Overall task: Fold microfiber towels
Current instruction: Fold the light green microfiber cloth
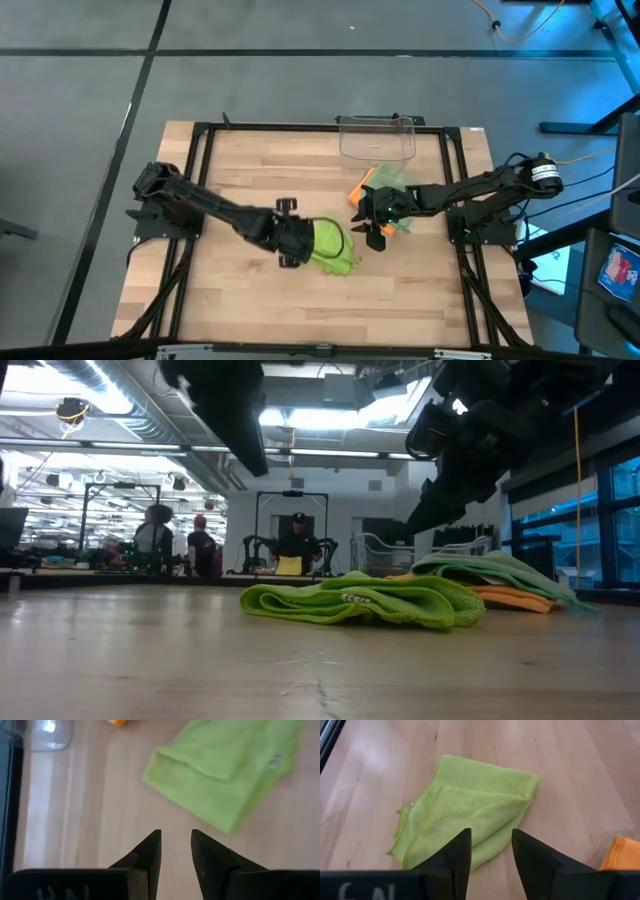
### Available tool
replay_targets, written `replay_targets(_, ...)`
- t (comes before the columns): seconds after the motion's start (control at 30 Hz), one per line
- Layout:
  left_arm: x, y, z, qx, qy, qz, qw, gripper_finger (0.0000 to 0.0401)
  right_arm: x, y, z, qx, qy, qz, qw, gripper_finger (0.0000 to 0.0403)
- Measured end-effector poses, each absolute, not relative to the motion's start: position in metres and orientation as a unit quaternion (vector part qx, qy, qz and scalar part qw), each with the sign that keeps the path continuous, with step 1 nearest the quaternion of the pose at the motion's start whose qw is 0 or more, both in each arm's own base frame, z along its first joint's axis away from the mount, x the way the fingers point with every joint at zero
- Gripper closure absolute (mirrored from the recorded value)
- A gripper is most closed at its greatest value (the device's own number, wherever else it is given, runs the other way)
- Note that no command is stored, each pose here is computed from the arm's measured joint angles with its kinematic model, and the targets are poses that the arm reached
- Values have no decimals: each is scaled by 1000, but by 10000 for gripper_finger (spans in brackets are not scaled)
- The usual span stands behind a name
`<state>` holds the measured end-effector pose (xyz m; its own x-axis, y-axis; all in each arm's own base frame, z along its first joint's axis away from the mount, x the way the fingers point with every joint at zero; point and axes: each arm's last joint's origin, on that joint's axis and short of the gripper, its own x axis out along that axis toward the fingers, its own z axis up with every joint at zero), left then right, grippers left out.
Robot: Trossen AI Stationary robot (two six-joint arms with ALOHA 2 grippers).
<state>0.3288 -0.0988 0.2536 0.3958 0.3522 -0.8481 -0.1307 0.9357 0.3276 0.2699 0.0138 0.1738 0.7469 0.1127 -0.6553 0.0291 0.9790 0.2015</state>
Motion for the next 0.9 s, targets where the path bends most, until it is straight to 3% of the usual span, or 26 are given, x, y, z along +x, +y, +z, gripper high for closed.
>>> replay_targets(0.27,318,-129,254,85,503,162,845,303,275,15,179,86,318,33,944,250)
replay_targets(0.5,312,-143,254,89,500,148,849,303,282,20,190,50,252,57,965,178)
replay_targets(0.63,306,-153,254,105,503,134,848,303,282,20,192,84,247,52,964,154)
replay_targets(0.73,298,-162,253,133,512,114,841,303,284,23,195,141,236,44,960,151)
replay_targets(0.9,282,-164,256,169,542,106,816,303,292,56,219,103,197,75,972,160)
